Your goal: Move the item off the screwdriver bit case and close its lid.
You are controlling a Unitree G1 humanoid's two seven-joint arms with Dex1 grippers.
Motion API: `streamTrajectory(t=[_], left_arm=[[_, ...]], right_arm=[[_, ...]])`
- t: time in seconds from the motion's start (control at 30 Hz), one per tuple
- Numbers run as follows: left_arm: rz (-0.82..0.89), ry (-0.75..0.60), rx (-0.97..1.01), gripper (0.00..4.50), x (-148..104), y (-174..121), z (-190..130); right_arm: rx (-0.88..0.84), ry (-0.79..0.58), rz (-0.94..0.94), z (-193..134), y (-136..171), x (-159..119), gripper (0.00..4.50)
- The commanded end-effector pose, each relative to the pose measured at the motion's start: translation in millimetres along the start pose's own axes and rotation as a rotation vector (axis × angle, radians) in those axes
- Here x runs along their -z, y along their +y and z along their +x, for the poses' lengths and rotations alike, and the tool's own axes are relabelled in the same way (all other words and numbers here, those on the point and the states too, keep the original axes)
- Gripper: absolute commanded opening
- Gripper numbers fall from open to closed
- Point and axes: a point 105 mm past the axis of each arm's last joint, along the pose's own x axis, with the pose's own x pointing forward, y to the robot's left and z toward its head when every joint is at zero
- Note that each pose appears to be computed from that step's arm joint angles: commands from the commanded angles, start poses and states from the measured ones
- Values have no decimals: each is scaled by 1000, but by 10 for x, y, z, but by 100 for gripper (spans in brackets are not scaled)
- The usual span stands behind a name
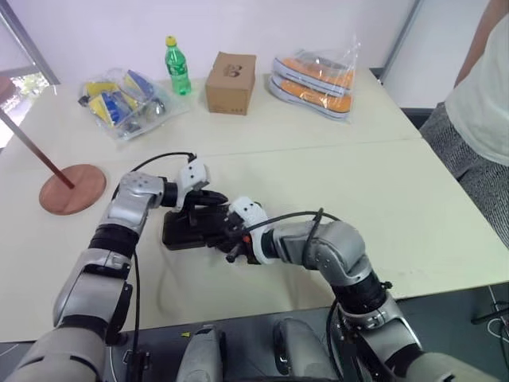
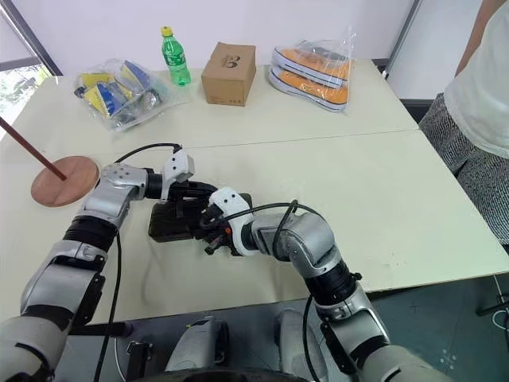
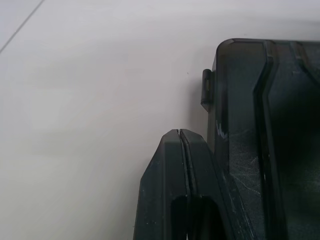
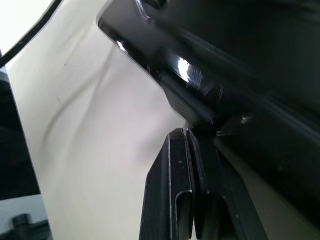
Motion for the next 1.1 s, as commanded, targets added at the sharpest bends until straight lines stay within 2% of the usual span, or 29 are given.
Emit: streamTrajectory(t=[0.03,0.2,0.67,1.1], left_arm=[[-38,43,18,0,183,-83,26],[-40,43,21,0,196,-103,33],[-38,45,19,0,195,-102,33],[-45,42,22,0,200,-115,46]], right_arm=[[-14,-84,-98,-34,154,-210,6],[27,-79,-127,43,115,-181,6],[-66,-14,-68,38,253,-56,6],[28,-23,-130,97,117,-46,6]])
